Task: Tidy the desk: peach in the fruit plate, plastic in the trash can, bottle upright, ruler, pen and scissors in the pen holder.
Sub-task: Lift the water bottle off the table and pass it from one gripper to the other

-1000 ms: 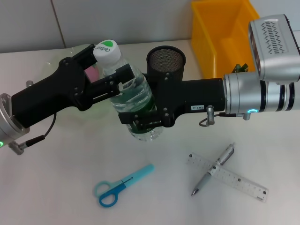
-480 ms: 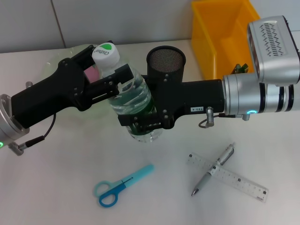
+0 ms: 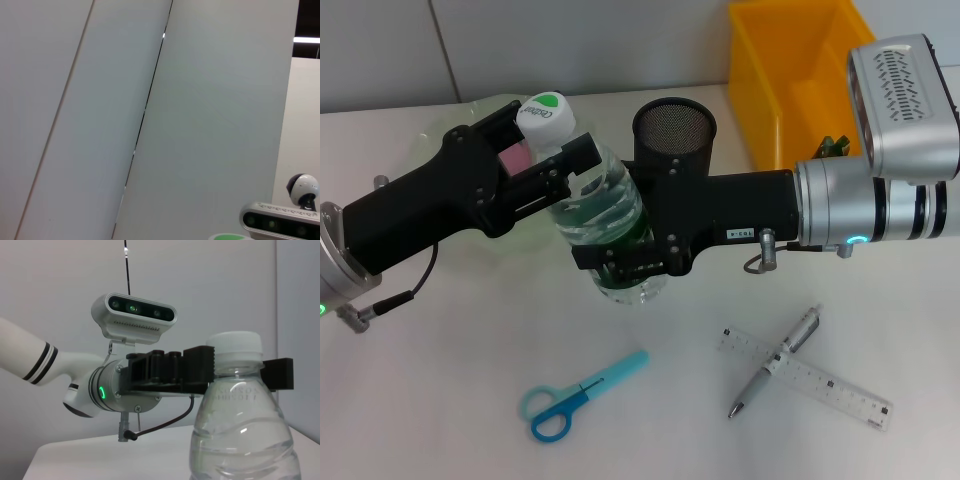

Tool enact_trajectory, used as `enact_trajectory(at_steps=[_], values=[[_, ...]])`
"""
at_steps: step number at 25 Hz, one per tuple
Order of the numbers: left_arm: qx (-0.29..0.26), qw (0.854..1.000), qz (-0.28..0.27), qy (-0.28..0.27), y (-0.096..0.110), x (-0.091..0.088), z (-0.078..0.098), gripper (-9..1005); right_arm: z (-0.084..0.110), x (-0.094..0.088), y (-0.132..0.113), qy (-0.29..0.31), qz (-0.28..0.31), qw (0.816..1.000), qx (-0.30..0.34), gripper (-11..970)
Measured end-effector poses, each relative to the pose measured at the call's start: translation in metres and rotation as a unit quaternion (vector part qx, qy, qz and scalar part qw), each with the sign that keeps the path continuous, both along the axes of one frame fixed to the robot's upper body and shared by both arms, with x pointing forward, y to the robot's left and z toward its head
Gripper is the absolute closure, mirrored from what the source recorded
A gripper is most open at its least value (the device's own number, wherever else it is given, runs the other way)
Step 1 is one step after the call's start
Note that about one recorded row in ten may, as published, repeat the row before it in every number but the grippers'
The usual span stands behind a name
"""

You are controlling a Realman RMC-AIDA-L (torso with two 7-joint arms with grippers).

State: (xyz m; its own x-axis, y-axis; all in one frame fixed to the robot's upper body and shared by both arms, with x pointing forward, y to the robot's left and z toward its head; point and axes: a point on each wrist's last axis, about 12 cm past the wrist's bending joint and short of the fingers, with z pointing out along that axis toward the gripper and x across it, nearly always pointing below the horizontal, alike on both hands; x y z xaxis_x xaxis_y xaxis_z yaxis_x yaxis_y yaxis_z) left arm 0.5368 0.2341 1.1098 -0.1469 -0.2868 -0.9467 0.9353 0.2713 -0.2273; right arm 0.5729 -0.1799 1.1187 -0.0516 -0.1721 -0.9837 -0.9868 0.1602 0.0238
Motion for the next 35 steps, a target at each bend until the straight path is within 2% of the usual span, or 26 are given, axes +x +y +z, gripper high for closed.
enact_trajectory(at_steps=[6,11,18,25,31,35], values=[[0.0,1.0,-0.001,0.002,-0.0001,-0.0002,-0.0003,279,0.0,0.0,-0.0001,0.0,0.0,1.0,0.0,189],[0.001,1.0,-0.002,0.002,-0.0004,-0.0002,-0.0004,284,-0.0003,-0.0003,-0.0005,0.001,-0.001,1.0,0.0,189],[0.0,1.0,-0.003,0.003,-0.0009,0.0003,0.0,447,-0.0006,-0.0005,-0.0008,0.001,-0.001,1.0,0.0,190],[0.0,1.0,-0.003,0.003,-0.001,0.0004,0.0001,456,-0.0006,-0.0005,-0.0007,0.0,-0.001,1.0,0.0,189],[0.002,1.0,-0.003,0.003,-0.0009,0.0011,0.0003,548,-0.0006,-0.0005,-0.0008,0.0,-0.001,1.0,0.0,189],[0.002,1.0,-0.003,0.004,-0.0008,0.0012,0.0003,559,-0.0003,-0.0009,-0.0005,0.0,0.001,1.0,0.001,189]])
